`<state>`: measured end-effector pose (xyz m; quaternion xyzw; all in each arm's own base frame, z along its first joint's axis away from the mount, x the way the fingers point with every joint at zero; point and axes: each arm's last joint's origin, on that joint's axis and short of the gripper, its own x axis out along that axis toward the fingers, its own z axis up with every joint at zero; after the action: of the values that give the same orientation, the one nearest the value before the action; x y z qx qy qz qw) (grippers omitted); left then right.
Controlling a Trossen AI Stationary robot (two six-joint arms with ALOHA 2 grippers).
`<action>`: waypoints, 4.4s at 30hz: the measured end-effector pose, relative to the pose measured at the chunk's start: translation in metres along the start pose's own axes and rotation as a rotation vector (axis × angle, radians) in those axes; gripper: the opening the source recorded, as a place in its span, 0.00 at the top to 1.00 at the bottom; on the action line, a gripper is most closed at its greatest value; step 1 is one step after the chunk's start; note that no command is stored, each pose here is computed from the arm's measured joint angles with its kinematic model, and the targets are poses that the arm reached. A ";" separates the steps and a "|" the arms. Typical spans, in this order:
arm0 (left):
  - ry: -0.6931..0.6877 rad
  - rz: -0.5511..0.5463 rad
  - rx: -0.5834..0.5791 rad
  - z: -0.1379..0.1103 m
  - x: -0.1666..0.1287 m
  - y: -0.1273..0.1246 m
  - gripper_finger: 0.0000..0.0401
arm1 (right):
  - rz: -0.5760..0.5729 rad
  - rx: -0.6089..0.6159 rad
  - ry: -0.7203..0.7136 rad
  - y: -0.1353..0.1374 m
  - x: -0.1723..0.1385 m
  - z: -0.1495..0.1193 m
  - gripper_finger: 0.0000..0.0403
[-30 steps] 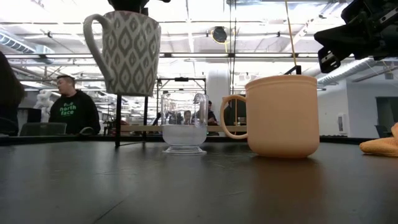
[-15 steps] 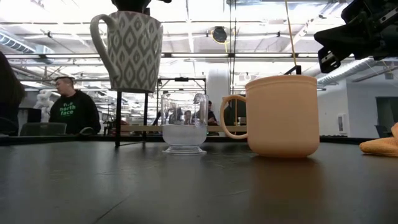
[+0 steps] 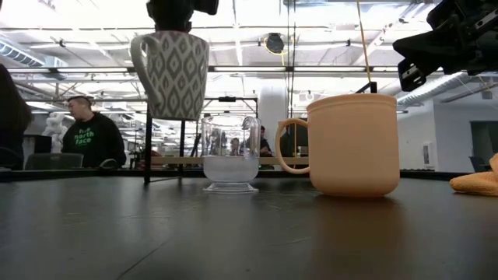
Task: Stack small to large cups/mugs on shelf
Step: Put the gray patterned mug on the shelf
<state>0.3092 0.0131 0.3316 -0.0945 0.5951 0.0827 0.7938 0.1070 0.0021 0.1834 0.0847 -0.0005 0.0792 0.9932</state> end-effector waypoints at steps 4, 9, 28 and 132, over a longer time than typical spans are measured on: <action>-0.003 0.010 -0.006 0.003 0.000 0.015 0.98 | 0.000 0.000 0.000 0.000 0.000 0.000 1.00; -0.011 0.023 -0.017 0.006 0.000 0.035 0.98 | 0.000 0.000 0.000 0.000 0.000 0.000 1.00; -0.101 0.021 -0.105 0.011 -0.006 0.119 0.98 | 0.000 -0.025 0.000 0.000 0.000 0.000 1.00; -0.021 0.070 -0.162 0.026 0.042 0.145 0.98 | -0.001 0.001 0.008 0.000 0.000 -0.001 1.00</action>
<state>0.3099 0.1606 0.2910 -0.1368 0.5810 0.1591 0.7864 0.1070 0.0022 0.1826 0.0848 0.0035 0.0790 0.9933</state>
